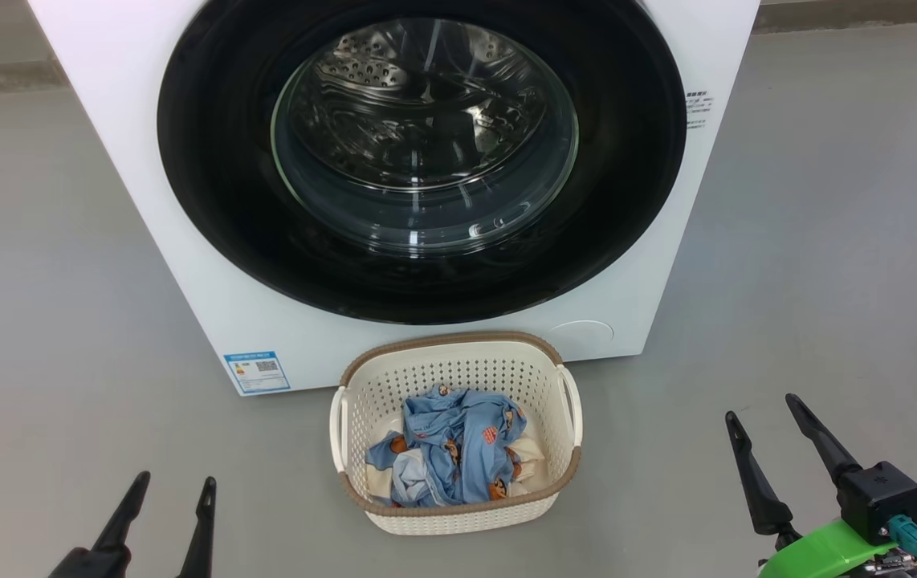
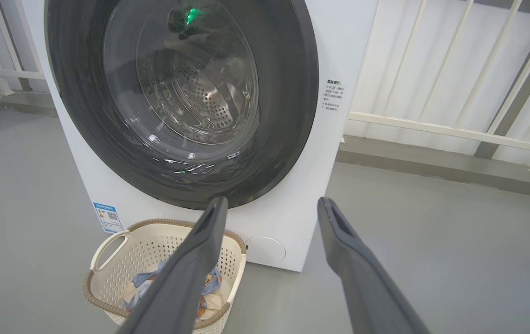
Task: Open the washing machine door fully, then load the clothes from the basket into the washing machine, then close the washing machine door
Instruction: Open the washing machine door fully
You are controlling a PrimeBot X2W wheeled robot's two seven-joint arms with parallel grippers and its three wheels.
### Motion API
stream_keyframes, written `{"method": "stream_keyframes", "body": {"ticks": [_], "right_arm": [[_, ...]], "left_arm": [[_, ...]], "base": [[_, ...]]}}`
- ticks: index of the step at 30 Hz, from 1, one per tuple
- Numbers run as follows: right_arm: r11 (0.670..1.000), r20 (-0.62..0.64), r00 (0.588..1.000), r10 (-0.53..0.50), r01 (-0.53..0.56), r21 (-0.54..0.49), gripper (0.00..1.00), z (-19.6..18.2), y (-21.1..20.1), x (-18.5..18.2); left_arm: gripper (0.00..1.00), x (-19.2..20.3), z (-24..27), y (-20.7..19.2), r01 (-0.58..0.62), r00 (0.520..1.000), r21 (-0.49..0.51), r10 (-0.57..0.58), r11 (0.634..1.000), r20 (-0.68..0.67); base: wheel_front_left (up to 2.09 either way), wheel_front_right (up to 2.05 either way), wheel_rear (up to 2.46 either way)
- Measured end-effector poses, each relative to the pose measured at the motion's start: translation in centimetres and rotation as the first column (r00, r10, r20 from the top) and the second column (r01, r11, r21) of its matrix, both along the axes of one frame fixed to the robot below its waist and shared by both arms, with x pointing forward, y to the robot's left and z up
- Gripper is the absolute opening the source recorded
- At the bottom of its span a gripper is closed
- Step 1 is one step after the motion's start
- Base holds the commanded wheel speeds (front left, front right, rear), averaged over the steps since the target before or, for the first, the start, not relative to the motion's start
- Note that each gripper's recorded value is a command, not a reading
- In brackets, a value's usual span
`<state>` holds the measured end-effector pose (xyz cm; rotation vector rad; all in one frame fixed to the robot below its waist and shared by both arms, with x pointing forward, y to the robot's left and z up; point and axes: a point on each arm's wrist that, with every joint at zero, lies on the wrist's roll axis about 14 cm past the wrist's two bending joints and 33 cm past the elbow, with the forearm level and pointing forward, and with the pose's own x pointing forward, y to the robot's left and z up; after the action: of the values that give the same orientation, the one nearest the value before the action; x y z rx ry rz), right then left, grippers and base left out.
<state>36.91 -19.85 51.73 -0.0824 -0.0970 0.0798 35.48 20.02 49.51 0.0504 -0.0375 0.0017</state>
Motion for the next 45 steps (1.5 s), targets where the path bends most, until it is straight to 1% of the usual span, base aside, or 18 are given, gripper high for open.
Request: {"method": "stream_keyframes", "body": {"ticks": [8, 14, 34, 39, 45], "right_arm": [[1.000, -0.010, 1.000, -0.004, 0.004, 0.001, 1.00, -0.31, -0.13, -0.09], [1.000, -0.012, 1.000, -0.005, 0.005, 0.002, 1.00, -0.37, -0.14, -0.12], [1.000, -0.017, 1.000, -0.006, 0.007, 0.003, 1.00, -0.52, -0.21, -0.11], [1.000, -0.018, 1.000, -0.008, 0.008, 0.003, 1.00, -0.59, -0.25, -0.13], [1.000, -0.021, 1.000, -0.008, 0.008, 0.003, 1.00, -0.67, -0.25, -0.13]], "left_arm": [[1.00, 0.04, 0.03, 0.10, -0.003, 1.000, 0.000, 0.003, 1.000, 0.001], [1.00, 0.05, 0.03, 0.24, -0.007, 1.000, 0.001, 0.007, 1.000, 0.001], [1.00, 0.14, 0.21, 0.21, -0.010, 1.000, -0.012, 0.011, 1.000, 0.008], [1.00, 0.17, 0.14, 0.07, -0.009, 1.000, -0.017, 0.009, 1.000, 0.008], [1.00, 0.19, -0.04, -0.13, -0.004, 1.000, -0.025, 0.004, 1.000, 0.003]], "base": [[0.03, 0.03, -0.05], [0.42, 0.42, -0.83], [1.06, 1.06, -2.13], [0.60, 0.60, -1.20], [0.17, 0.17, -0.34]]}}
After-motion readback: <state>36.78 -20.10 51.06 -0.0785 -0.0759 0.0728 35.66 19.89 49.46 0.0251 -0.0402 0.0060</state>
